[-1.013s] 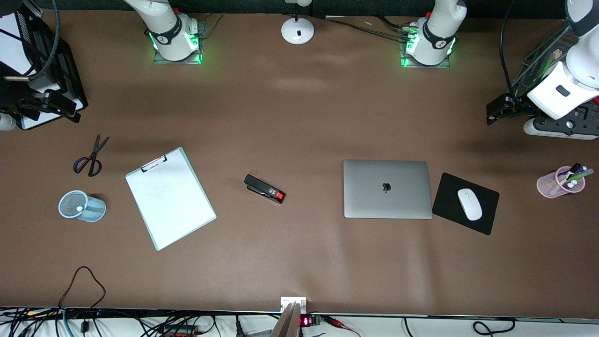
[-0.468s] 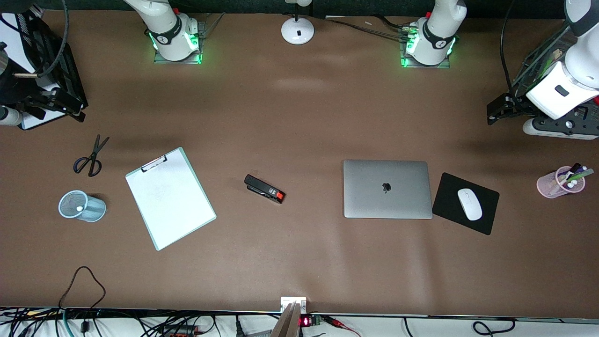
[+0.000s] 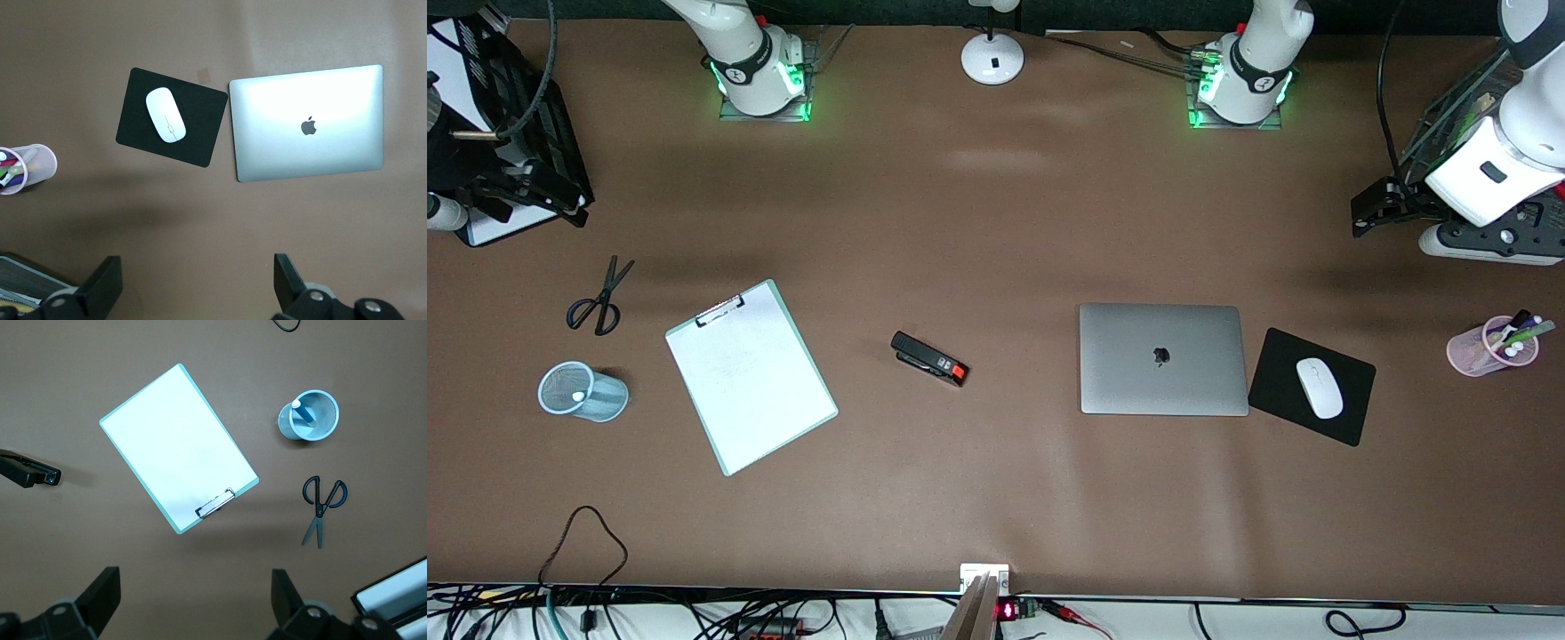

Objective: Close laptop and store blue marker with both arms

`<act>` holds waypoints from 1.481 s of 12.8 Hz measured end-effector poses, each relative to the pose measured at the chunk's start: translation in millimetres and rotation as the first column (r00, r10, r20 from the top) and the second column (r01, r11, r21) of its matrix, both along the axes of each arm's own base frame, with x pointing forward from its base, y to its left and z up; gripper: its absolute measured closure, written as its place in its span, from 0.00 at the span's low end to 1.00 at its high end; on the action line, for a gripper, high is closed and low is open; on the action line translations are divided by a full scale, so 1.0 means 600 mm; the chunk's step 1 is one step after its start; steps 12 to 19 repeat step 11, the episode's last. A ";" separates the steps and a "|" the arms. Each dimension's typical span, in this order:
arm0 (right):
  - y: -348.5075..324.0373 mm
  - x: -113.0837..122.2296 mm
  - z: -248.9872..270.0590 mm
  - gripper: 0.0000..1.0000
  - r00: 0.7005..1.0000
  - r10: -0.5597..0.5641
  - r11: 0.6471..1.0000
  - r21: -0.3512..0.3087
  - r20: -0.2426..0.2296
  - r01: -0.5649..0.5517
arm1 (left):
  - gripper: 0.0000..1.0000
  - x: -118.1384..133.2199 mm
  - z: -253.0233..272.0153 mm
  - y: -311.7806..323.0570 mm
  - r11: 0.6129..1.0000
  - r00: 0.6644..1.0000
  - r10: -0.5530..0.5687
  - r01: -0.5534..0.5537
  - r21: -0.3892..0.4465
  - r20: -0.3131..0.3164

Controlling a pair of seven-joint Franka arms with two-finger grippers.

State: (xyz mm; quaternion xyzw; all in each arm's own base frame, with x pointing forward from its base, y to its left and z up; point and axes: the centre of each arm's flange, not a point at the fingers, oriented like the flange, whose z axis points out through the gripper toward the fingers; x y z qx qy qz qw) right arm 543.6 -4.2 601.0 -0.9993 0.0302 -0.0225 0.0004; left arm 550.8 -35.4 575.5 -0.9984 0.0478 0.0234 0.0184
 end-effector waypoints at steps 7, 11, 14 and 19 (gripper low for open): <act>0.000 0.002 -0.004 0.00 1.000 0.001 1.000 0.000 -0.004 -0.001 | 0.00 -0.003 -0.002 -0.002 1.000 1.000 -0.002 0.002 0.001 -0.015; 0.000 0.002 -0.004 0.00 1.000 0.001 1.000 0.000 -0.004 -0.001 | 0.00 -0.004 -0.002 -0.002 1.000 1.000 -0.002 0.002 0.002 -0.018; 0.000 0.002 -0.004 0.00 1.000 0.001 1.000 0.000 -0.004 -0.001 | 0.00 -0.004 -0.002 -0.002 1.000 1.000 -0.002 0.002 0.002 -0.018; 0.000 0.002 -0.004 0.00 1.000 0.001 1.000 0.000 -0.004 -0.001 | 0.00 -0.004 -0.002 -0.002 1.000 1.000 -0.002 0.002 0.002 -0.018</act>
